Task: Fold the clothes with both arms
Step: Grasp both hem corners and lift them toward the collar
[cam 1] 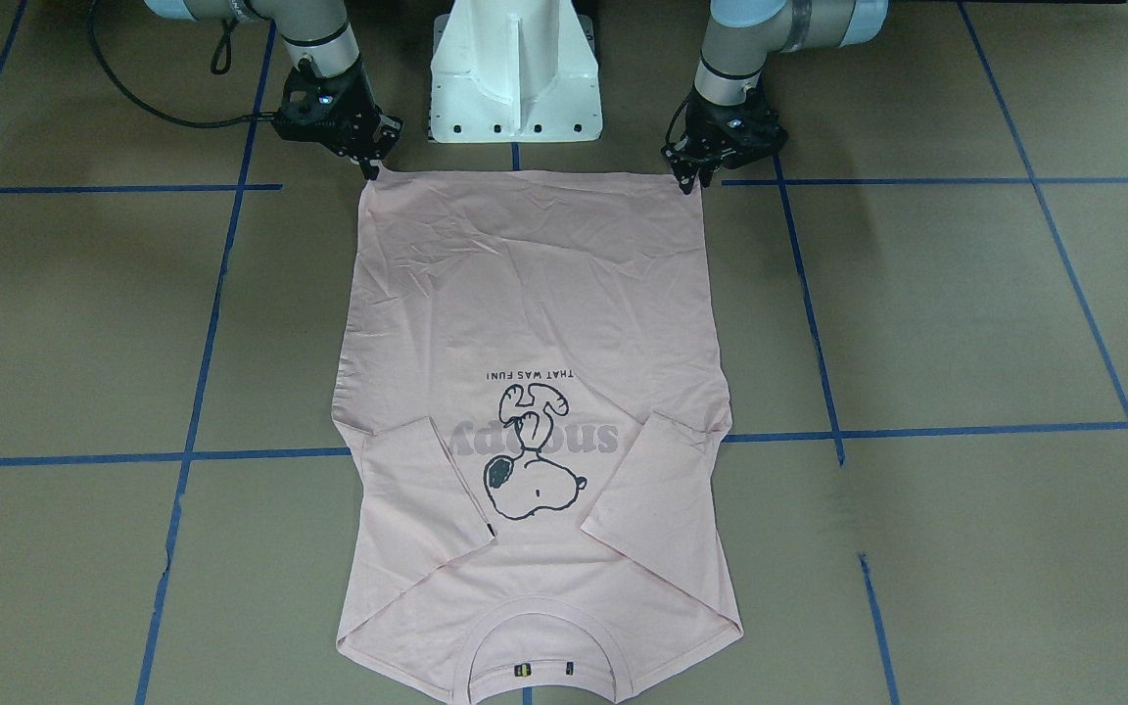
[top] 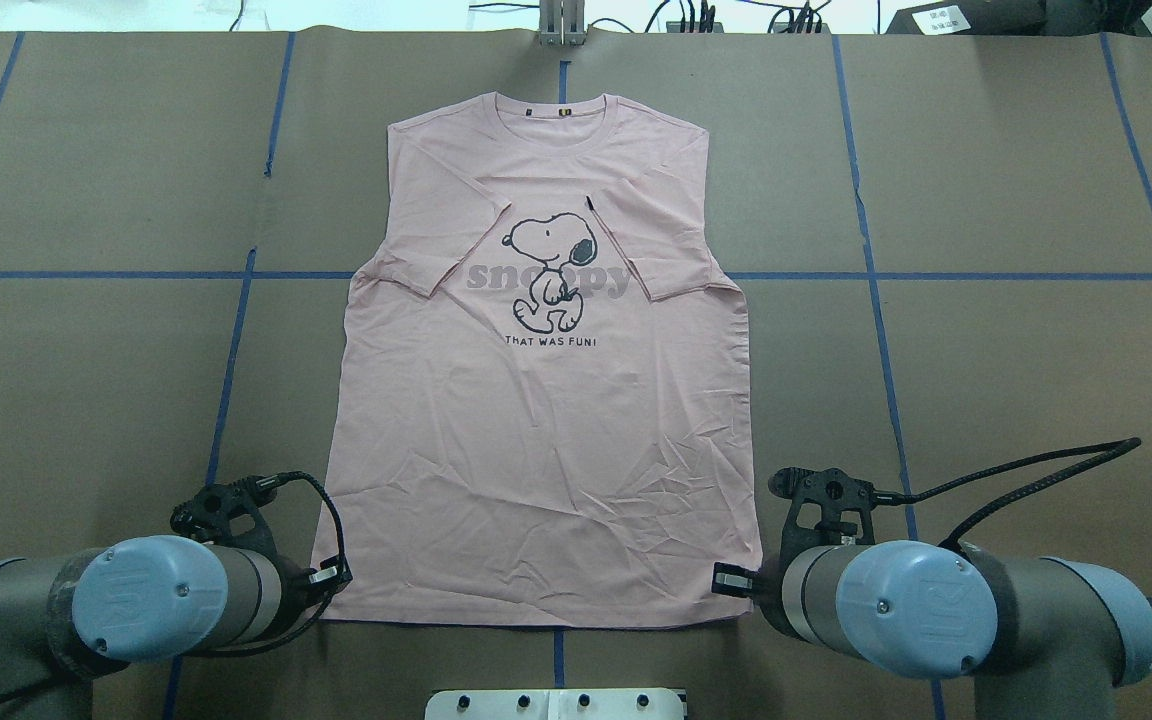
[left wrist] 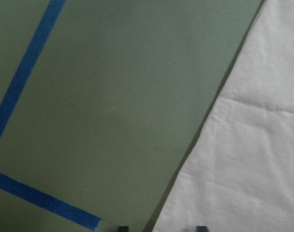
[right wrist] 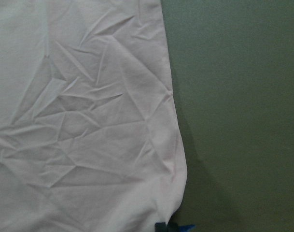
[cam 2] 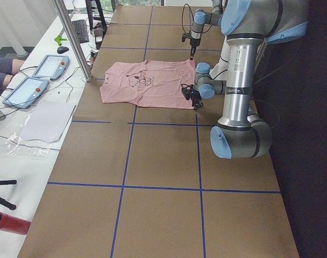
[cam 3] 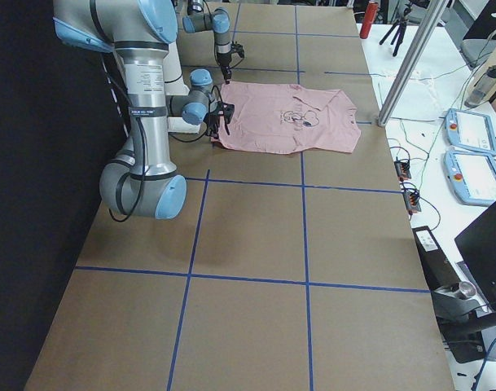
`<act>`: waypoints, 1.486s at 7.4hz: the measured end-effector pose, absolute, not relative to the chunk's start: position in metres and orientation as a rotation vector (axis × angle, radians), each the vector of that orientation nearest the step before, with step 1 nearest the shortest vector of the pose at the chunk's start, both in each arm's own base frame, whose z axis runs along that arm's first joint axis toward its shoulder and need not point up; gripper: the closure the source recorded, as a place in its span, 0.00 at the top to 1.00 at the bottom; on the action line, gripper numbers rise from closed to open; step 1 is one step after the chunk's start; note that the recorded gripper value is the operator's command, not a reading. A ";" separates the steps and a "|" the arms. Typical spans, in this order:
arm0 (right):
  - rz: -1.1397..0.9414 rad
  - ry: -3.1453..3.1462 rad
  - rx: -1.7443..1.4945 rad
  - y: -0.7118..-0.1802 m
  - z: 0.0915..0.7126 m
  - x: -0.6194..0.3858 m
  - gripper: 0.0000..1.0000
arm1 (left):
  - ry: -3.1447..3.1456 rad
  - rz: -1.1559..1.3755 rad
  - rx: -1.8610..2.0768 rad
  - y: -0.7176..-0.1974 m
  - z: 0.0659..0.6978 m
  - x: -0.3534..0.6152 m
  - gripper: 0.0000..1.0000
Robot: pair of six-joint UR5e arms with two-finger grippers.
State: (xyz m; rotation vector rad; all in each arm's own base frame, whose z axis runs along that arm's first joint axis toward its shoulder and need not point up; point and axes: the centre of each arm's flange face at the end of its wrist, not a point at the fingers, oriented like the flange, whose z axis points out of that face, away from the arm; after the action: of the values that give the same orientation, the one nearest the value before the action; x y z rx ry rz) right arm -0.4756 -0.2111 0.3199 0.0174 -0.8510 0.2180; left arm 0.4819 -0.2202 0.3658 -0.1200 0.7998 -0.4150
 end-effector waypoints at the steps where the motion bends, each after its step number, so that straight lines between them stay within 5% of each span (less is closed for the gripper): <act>1: 0.219 -0.851 0.018 -0.212 0.320 -0.475 0.00 | 0.803 -0.413 -0.121 -0.220 0.364 0.482 0.00; 6: 0.193 -0.905 -0.060 -0.209 0.298 -0.448 0.00 | 0.858 -0.381 -0.130 -0.212 0.332 0.462 0.00; 11: 0.070 -0.973 -0.251 -0.165 0.269 -0.361 0.00 | 0.849 -0.158 -0.208 -0.127 0.240 0.391 0.00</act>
State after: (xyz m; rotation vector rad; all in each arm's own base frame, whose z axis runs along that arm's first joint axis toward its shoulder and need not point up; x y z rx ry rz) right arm -0.3606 -0.1654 0.2686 -0.2515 -0.9734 0.0698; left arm 0.3909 -0.1267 0.2400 -0.2075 0.8494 -0.1577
